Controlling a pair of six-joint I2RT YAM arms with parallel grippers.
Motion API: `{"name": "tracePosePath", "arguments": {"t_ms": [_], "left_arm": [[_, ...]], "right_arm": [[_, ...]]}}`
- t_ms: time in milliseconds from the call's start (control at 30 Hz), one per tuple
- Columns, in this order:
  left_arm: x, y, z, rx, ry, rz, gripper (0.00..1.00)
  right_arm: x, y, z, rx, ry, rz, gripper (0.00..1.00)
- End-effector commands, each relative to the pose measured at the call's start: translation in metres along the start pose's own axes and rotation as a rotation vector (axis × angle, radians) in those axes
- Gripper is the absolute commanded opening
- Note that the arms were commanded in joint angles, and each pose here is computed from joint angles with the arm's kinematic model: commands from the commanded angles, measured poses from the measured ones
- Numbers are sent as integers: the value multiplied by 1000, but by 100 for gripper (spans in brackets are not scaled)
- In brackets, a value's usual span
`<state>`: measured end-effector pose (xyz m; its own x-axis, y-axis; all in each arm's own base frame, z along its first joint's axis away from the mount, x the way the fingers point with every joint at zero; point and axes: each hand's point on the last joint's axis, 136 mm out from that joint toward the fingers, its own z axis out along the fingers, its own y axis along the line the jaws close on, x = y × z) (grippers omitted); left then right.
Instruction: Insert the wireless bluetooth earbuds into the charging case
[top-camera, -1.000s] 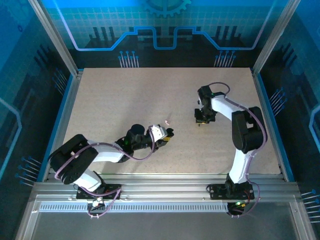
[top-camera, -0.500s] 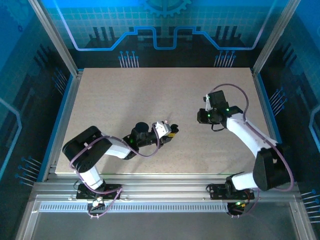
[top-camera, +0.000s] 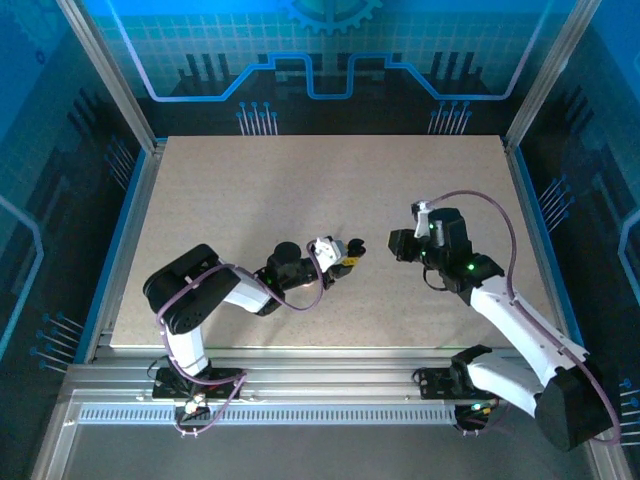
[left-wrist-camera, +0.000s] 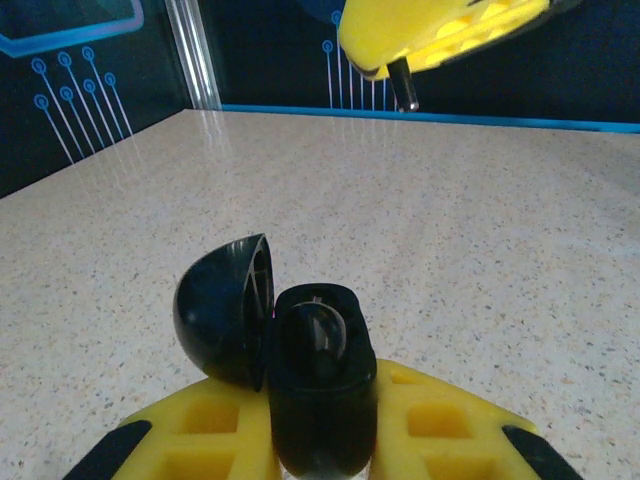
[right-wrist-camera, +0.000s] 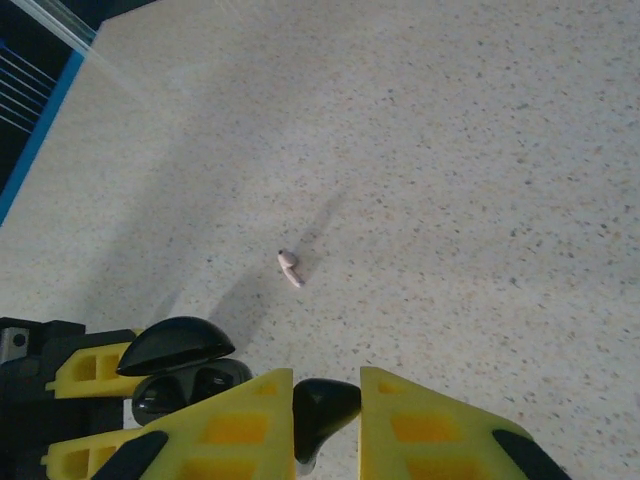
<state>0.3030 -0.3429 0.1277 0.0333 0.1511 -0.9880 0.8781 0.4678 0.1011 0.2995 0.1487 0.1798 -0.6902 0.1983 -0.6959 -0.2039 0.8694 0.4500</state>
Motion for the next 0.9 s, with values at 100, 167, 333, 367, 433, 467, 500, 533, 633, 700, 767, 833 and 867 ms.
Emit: {"name": "tracePosePath", "arguments": {"t_ms": [100, 167, 333, 367, 433, 467, 500, 533, 633, 700, 767, 833, 867], "left_arm": [[-29, 1, 3, -13, -101, 13, 14], [-31, 1, 2, -19, -107, 13, 14], [-32, 1, 1, -26, -110, 2, 14], [-33, 2, 1, -26, -114, -1, 14], [-36, 2, 1, -27, -123, -5, 14], [-37, 3, 1, -30, -129, -4, 14], [-37, 3, 1, -32, -129, -4, 14], [-38, 4, 1, -36, -131, -6, 14], [-39, 3, 1, -34, -138, -11, 14], [-41, 3, 0, -31, -146, -11, 14], [-43, 3, 0, -33, -151, -11, 14], [-45, 4, 0, -32, -156, -10, 14], [-46, 3, 0, -28, -159, -11, 14]], "right_arm": [[-8, 29, 3, -104, -94, 7, 19], [-8, 36, 4, -114, -103, -14, 19], [-10, 46, 4, -140, -123, -39, 19], [-9, 48, 4, -146, -123, -43, 19], [-8, 50, 6, -152, -120, -47, 19], [-7, 51, 7, -154, -117, -48, 19], [-7, 52, 8, -157, -116, -50, 19], [-6, 54, 9, -161, -112, -52, 19], [-2, 56, 13, -162, -103, -61, 19], [-2, 58, 16, -164, -105, -65, 19], [-3, 58, 18, -161, -103, -69, 19], [-2, 59, 21, -161, -101, -75, 19], [-2, 59, 22, -160, -99, -76, 19]]}}
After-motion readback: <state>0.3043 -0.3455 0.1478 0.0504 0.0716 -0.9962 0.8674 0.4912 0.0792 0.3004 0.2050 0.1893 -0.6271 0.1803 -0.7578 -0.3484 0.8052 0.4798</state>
